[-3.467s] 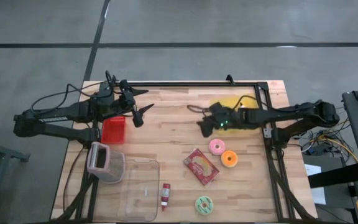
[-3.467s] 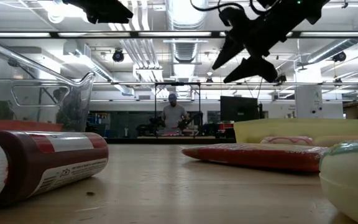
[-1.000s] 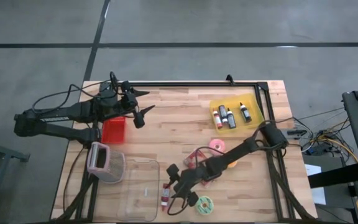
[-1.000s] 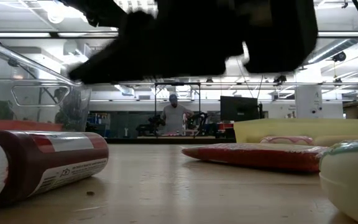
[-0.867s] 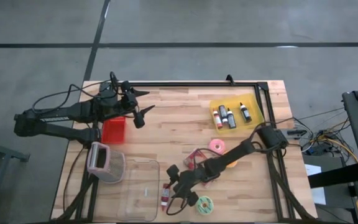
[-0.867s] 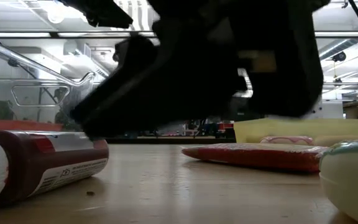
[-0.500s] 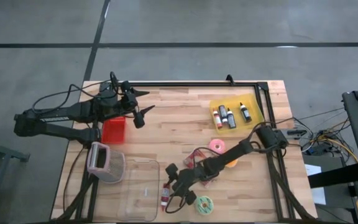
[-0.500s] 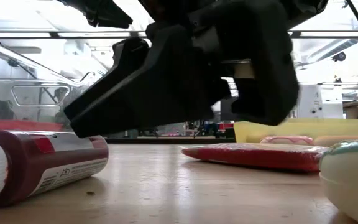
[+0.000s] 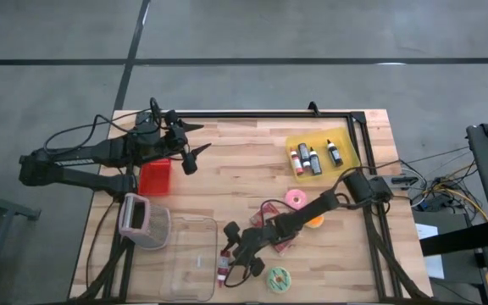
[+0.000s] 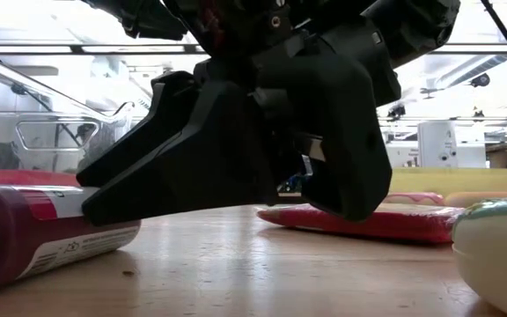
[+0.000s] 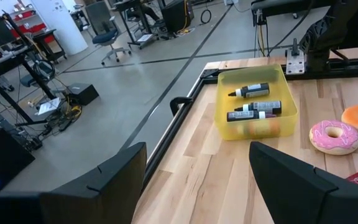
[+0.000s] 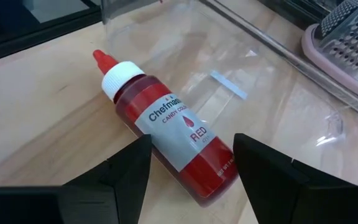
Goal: Pick & Place Food Item
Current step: Put the red food coloring bottle into the yellow bin
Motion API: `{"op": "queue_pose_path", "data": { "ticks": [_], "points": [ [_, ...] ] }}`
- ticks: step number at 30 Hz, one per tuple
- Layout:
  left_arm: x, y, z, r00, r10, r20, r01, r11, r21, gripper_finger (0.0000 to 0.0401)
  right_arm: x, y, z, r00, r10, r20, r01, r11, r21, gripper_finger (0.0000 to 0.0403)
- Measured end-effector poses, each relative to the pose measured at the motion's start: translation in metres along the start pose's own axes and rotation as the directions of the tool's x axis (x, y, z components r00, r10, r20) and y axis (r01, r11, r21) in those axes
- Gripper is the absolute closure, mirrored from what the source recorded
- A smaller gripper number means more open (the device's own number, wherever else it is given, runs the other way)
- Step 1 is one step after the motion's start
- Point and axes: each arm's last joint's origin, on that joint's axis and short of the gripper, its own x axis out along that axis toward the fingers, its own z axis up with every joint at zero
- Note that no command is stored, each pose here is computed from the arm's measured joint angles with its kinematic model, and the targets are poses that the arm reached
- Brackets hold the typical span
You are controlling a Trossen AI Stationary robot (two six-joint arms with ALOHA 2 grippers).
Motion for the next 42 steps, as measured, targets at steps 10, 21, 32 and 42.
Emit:
{"op": "queue_pose_path", "data": {
  "ticks": [10, 21, 32, 42],
  "points": [
    [0.0, 0.0, 0.0, 1.0, 0.0, 0.0, 0.0, 1.0, 0.0, 0.0112, 0.0, 0.001, 0.0, 1.0, 0.011, -0.011, -0.01, 0.997, 0.072, 0.0181],
    [0.0, 0.0, 0.0, 1.0, -0.003, 0.002, 0.003, 1.0, 0.0, 0.0112, -0.011, 0.006, 0.008, 0.997, 0.03, -0.074, -0.019, 0.99, 0.139, 0.0181],
    [0.0, 0.0, 0.0, 1.0, -0.002, 0.001, 0.002, 1.0, 0.0, 0.0112, -0.014, 0.016, 0.004, 0.986, 0.065, -0.153, -0.027, 0.972, 0.234, 0.0181],
    [0.0, 0.0, 0.0, 1.0, 0.0, -0.002, 0.0, 1.0, 0.001, 0.0112, -0.014, 0.015, 0.006, 0.988, 0.058, -0.141, -0.024, 0.973, 0.229, 0.0181]
  ]
}}
